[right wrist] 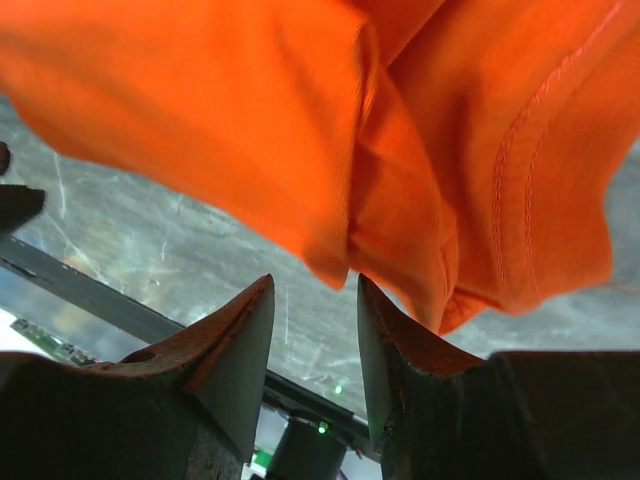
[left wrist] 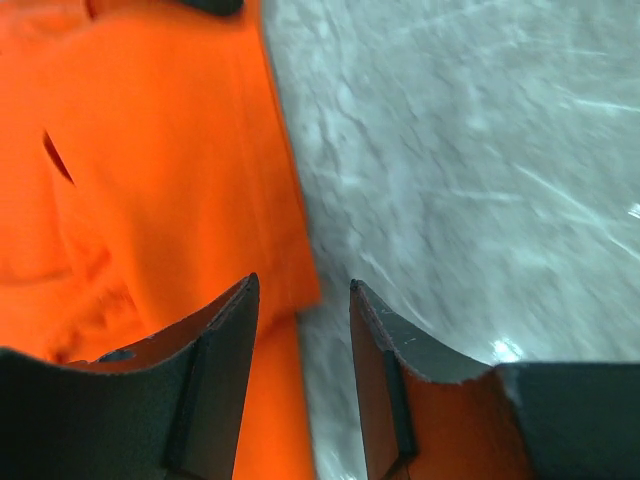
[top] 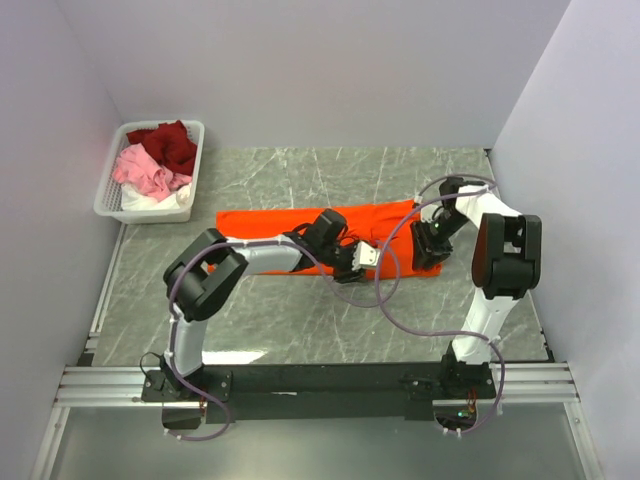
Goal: Fold and stack the t-shirts
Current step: Fold the tshirt
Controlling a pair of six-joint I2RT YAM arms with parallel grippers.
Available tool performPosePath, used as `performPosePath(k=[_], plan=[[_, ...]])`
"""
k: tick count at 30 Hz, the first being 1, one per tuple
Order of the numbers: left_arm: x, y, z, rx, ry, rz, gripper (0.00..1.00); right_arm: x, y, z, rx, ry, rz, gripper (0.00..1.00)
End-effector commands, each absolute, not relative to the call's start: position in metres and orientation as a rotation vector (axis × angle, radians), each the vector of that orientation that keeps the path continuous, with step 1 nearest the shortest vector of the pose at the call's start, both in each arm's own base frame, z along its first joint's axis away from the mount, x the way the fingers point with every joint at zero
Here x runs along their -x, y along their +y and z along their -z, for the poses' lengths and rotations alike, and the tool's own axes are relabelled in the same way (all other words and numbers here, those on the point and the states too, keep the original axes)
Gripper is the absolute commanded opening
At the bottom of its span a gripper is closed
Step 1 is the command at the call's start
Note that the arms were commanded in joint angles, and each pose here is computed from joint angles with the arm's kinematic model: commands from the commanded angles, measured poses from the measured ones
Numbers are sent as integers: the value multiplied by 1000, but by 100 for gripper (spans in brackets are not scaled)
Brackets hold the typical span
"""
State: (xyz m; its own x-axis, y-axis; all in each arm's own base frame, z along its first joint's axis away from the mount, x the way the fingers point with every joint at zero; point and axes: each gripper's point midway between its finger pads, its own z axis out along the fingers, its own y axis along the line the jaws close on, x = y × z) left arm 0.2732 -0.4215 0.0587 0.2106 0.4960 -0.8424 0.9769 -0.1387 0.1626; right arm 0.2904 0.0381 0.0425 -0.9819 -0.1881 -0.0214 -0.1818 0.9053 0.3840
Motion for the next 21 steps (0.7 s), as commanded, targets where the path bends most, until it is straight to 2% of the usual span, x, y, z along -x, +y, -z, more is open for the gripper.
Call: performPosePath(k=[1,6,14,18,21], plan=[[-294,-448,-76,-1731,1245,756,47,-296,43,-34,-236,-3048,651,46],[-289,-453,-64,-1796,1194,739,46,-294,45,-30,-211,-3033,662,45],[-277,-450,-48,-1877,1175,752,44,-288,44,-30,-211,-3014,655,36],[-273,-451,-44,-1911,1163,745,38,-288,44,-32,-218,-3010,658,27],[-274,-452,-41,-1917,1166,726,27,-288,45,-33,-220,-3009,665,17]])
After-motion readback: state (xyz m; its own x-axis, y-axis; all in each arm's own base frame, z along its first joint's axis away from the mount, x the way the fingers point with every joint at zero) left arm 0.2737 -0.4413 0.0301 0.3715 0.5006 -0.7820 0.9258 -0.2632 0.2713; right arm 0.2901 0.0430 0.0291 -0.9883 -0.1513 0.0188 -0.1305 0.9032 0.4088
